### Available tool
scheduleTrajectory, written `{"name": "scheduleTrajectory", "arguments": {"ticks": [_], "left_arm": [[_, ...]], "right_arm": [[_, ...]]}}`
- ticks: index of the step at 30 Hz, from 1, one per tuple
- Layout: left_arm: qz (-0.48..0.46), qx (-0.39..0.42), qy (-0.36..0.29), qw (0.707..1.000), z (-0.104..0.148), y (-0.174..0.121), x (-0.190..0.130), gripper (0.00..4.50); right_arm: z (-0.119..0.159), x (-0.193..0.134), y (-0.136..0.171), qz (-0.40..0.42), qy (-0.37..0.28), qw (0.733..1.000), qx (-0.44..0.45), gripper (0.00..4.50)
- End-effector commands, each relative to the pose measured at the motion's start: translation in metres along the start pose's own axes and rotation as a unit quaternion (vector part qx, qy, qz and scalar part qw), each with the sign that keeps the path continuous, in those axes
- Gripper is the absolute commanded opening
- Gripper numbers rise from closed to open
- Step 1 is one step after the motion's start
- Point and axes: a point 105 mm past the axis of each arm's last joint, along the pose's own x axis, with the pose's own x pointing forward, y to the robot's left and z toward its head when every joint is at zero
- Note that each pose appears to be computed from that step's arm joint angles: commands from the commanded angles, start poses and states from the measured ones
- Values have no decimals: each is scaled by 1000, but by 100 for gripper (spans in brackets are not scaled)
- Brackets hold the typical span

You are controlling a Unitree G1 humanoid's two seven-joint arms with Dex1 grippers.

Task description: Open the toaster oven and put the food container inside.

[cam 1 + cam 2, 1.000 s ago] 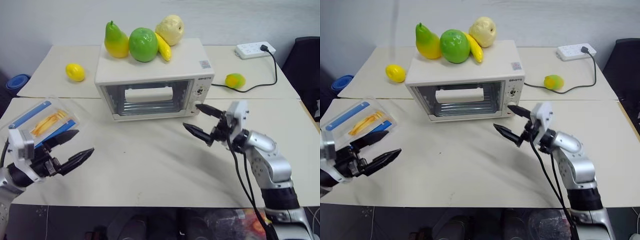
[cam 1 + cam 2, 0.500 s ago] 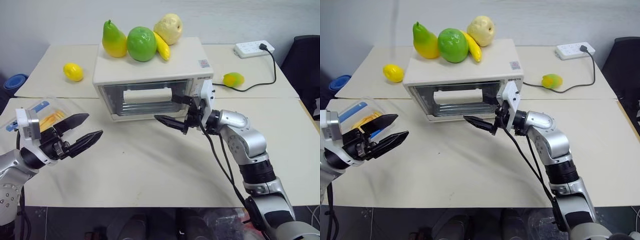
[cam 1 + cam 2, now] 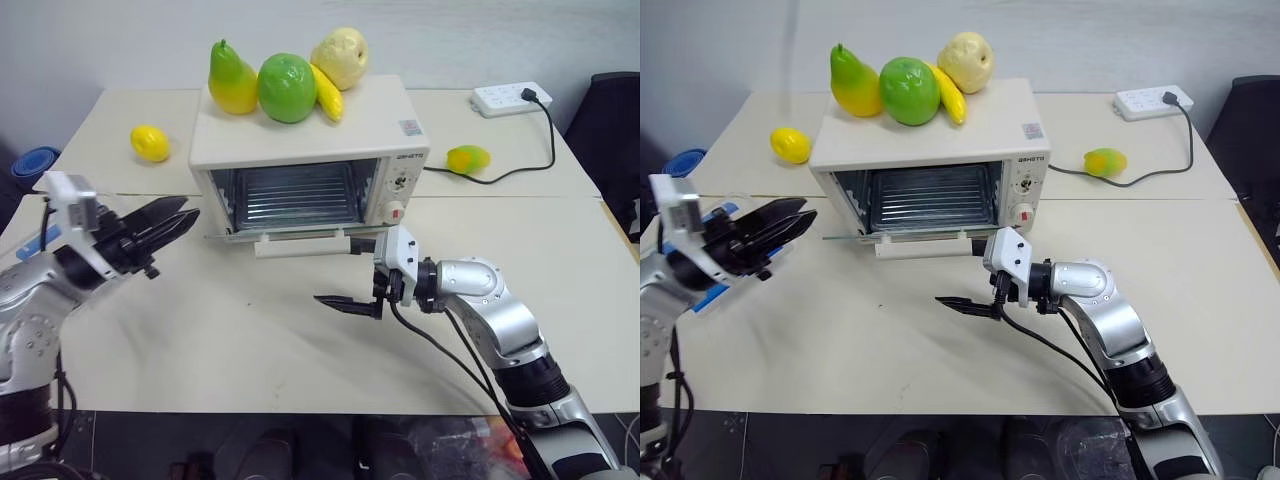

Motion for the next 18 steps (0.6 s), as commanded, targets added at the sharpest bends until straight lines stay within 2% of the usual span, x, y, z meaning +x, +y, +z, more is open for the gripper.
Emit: {"name": "scheduleTrajectory", "arguments": {"ticks": [1,2,3,7,12,14,18], "left_arm": [[-5,19,10,1000,-7,5,9,44],[-9,18,13,1000,-11,5,12,10],[-19,13,15,1000,-15,3,18,4],[-88,16,51,995,-37,-20,29,4],[-99,29,77,992,-59,-30,24,4],[-93,32,88,991,-67,-33,19,4],[-54,-1,90,995,-81,-38,0,4]], "right_arm": [[4,-2,0,-7,-9,1000,-27,450],[2,-3,0,-9,-6,1000,-29,450],[-1,-6,1,-14,-4,999,-28,450],[-22,-33,7,-49,13,998,-25,450],[-50,-97,20,-129,46,991,10,450],[-52,-114,23,-140,59,988,7,450],[-37,-128,16,-158,28,987,28,450]]}}
